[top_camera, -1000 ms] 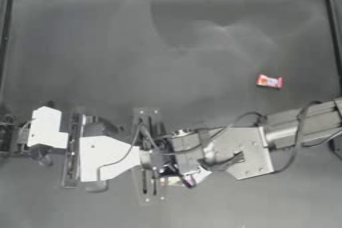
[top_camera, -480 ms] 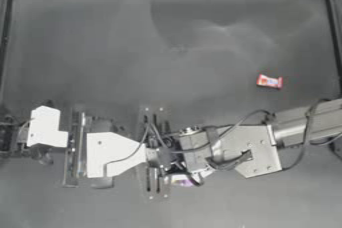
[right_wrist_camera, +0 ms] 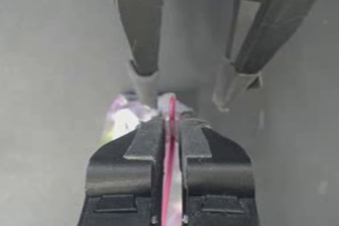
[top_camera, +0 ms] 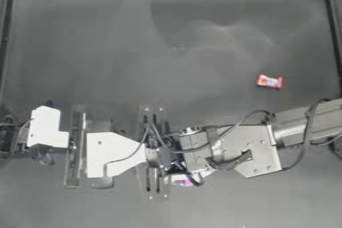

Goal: Put candy in bag

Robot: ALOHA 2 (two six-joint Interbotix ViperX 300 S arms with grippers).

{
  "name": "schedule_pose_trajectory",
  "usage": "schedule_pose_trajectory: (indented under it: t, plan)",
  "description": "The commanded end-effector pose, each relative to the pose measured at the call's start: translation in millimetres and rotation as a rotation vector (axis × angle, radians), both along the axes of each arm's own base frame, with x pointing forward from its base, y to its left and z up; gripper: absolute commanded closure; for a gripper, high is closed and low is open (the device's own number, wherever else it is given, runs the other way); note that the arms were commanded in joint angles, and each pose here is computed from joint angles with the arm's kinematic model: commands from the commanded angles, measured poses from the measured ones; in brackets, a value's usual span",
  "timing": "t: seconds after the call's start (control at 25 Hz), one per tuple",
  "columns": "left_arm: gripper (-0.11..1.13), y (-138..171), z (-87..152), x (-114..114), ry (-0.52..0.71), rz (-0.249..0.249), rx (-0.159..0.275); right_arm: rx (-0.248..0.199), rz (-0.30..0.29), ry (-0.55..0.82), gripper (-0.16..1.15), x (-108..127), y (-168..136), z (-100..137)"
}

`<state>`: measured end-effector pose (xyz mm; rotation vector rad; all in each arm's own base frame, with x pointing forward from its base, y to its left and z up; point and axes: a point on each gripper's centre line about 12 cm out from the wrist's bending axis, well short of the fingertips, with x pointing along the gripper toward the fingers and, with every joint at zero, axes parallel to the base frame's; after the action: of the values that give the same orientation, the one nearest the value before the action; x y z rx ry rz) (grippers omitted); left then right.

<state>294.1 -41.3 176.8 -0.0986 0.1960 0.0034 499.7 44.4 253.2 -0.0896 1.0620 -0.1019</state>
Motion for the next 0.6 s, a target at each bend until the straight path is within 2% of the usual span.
schedule_pose_trajectory:
  t: [0.04, 0.36, 0.6]
  plan:
    - [0.19, -1.9, 10.7, 4.7, -0.039, -0.003, -0.006, 0.006, 0.001, -0.079, 0.65, -5.3, -1.7, 33.4]
    - [0.22, -2.1, 11.6, 5.4, -0.042, -0.003, -0.007, 0.007, 0.000, -0.081, 0.65, -5.1, -1.7, 33.5]
    - [0.28, -2.2, 12.1, 5.8, -0.044, -0.003, -0.007, 0.009, 0.002, -0.082, 0.65, -5.1, -1.4, 31.7]
